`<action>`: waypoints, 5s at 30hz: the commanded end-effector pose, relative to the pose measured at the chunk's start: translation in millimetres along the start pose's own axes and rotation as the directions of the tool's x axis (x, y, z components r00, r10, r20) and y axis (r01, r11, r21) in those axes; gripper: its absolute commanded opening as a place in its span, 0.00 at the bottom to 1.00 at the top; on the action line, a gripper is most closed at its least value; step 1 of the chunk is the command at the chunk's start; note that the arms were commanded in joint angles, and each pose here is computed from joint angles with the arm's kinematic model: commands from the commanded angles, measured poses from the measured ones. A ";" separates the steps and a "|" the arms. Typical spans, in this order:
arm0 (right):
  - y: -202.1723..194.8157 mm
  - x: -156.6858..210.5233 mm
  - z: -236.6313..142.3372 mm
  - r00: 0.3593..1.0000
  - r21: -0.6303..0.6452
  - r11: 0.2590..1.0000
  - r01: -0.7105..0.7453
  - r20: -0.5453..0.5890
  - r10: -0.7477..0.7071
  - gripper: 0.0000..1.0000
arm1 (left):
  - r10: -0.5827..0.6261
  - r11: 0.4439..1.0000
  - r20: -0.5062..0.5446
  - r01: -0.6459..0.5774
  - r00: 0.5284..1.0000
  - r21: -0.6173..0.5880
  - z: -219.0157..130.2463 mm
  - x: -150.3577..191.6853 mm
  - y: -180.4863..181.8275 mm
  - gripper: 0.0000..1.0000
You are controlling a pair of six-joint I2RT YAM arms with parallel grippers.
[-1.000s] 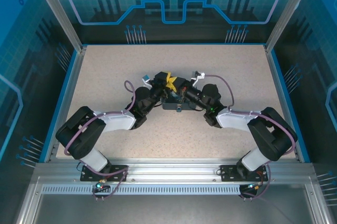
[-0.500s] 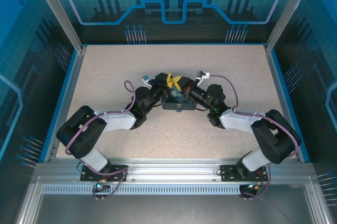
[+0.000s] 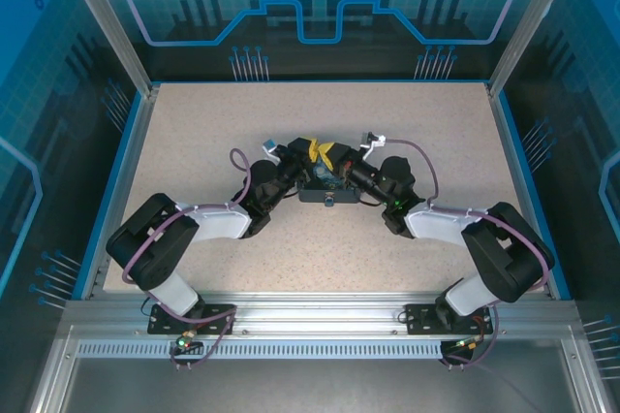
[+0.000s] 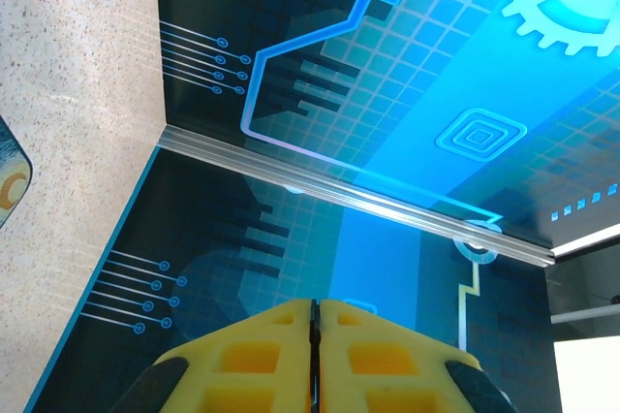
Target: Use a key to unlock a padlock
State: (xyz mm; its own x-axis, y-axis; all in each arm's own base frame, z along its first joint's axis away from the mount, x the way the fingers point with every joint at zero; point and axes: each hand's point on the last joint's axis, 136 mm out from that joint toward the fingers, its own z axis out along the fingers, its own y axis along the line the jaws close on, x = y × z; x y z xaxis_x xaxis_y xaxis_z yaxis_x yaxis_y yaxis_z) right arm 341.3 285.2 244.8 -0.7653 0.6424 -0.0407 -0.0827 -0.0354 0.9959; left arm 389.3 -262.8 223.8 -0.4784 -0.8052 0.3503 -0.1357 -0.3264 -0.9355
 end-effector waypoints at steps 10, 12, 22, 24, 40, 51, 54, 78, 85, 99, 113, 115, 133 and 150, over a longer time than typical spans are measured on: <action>15.9 -9.1 -13.1 0.999 -0.031 0.999 0.039 0.023 -0.039 0.28 | 0.043 0.996 -0.039 -0.040 0.998 0.081 -0.2 8.5 -25.2 0.00; 13.0 -13.3 -22.4 0.998 0.000 0.999 0.047 0.036 -0.047 0.47 | 0.094 0.993 -0.046 -0.090 0.995 0.079 -1.6 9.0 -28.7 0.00; 1.3 -33.2 -96.3 0.973 0.318 0.924 0.213 0.013 -0.229 0.60 | 0.486 0.874 -0.162 -0.475 0.859 0.104 -8.3 19.8 -52.9 0.00; 7.5 -34.6 -99.8 0.970 0.328 0.916 0.231 -0.003 -0.244 0.59 | 0.609 0.793 -0.220 -0.586 0.762 0.165 -6.8 35.6 -62.2 0.00; 24.1 -25.7 -56.5 0.967 0.241 0.937 0.254 -0.069 -0.245 0.59 | 0.916 0.293 -0.298 -0.956 0.269 0.037 -22.4 48.5 -76.1 0.00; 66.4 -23.1 -32.0 0.946 0.010 0.947 0.320 -0.053 -0.319 0.48 | 0.870 0.463 -0.217 -0.885 0.442 0.052 -15.0 45.6 -73.3 0.00; 73.6 -21.2 -24.7 0.941 -0.035 0.943 0.332 -0.061 -0.333 0.44 | 0.830 0.542 -0.191 -0.839 0.524 0.050 -10.1 41.4 -68.2 0.00; 51.0 7.5 23.4 0.962 -0.078 0.968 0.239 -0.117 -0.247 0.36 | 0.664 0.743 0.019 -0.662 0.747 0.096 -7.2 12.9 -69.3 0.00; 50.8 12.5 30.8 0.962 -0.084 0.970 0.230 -0.128 -0.240 0.30 | 0.660 0.746 0.029 -0.660 0.750 0.092 -7.8 10.8 -68.3 0.00; 42.9 14.4 32.5 0.967 -0.076 0.975 0.207 -0.137 -0.216 0.23 | 0.665 0.741 0.053 -0.667 0.745 0.077 -9.1 6.4 -69.2 0.00; 34.7 18.1 30.8 0.967 -0.061 0.978 0.199 -0.147 -0.206 0.22 | 0.667 0.739 0.079 -0.671 0.741 0.056 -10.6 0.6 -68.8 0.00; 33.9 18.1 31.0 0.967 -0.059 0.978 0.200 -0.148 -0.207 0.23 | 0.665 0.741 0.079 -0.669 0.743 0.057 -10.0 0.3 -68.5 0.00; 21.8 20.9 34.1 0.968 -0.033 0.981 0.192 -0.160 -0.195 0.02 | 0.667 0.738 0.084 -0.672 0.741 0.063 -11.4 1.7 -72.4 0.00; 15.7 9.4 9.0 0.958 0.000 0.970 0.242 -0.160 -0.239 0.00 | 0.693 0.715 0.078 -0.697 0.717 0.046 -38.9 -5.8 -90.2 0.53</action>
State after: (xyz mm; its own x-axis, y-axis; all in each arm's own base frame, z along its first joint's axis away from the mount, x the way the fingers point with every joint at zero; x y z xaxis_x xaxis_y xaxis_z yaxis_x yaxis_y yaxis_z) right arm 345.5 306.8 251.4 -0.8259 0.5104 -0.2395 -0.2127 0.1113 0.9708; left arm 378.5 -221.2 288.6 -0.3816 -0.8488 -0.3660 0.2471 0.2879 -0.9252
